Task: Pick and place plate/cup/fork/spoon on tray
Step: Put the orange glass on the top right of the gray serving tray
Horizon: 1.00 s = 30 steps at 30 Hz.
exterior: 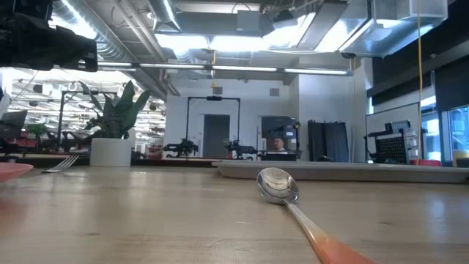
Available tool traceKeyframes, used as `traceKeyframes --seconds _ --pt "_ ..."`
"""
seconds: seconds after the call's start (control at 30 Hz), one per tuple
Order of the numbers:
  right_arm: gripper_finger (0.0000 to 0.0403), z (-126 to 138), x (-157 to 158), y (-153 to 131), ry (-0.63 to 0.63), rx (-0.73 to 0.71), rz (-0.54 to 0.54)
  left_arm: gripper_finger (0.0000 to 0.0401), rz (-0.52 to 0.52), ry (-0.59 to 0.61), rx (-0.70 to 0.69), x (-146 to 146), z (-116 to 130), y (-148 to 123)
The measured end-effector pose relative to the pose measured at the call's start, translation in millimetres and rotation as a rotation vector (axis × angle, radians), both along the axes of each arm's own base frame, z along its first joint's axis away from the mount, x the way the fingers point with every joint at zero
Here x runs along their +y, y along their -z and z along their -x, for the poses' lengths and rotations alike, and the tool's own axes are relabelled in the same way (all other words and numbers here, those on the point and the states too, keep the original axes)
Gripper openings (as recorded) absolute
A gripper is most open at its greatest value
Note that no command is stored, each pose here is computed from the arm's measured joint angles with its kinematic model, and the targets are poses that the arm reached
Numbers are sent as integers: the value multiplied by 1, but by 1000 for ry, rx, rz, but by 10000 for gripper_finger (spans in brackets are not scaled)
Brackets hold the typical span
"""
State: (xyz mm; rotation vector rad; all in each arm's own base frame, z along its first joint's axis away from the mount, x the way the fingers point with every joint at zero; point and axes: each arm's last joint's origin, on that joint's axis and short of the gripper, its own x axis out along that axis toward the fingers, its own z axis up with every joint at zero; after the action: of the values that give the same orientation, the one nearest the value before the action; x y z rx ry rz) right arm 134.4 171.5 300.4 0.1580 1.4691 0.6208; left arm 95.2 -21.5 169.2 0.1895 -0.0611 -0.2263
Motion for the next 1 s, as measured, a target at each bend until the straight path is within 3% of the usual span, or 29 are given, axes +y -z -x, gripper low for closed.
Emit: traceKeyframes --seconds 0.17,0.37,0.7,1.0 --pt "45 2 1 0 -11 -3 0 45 0 0 0 0 0 0" --pt "6 1 1 0 -51 -26 0 45 0 0 0 0 0 0" --pt "35 -1 -1 1 96 -47 64 45 0 0 0 0 0 0" --pt "36 -1 0 1 96 -52 68 45 0 0 0 0 0 0"
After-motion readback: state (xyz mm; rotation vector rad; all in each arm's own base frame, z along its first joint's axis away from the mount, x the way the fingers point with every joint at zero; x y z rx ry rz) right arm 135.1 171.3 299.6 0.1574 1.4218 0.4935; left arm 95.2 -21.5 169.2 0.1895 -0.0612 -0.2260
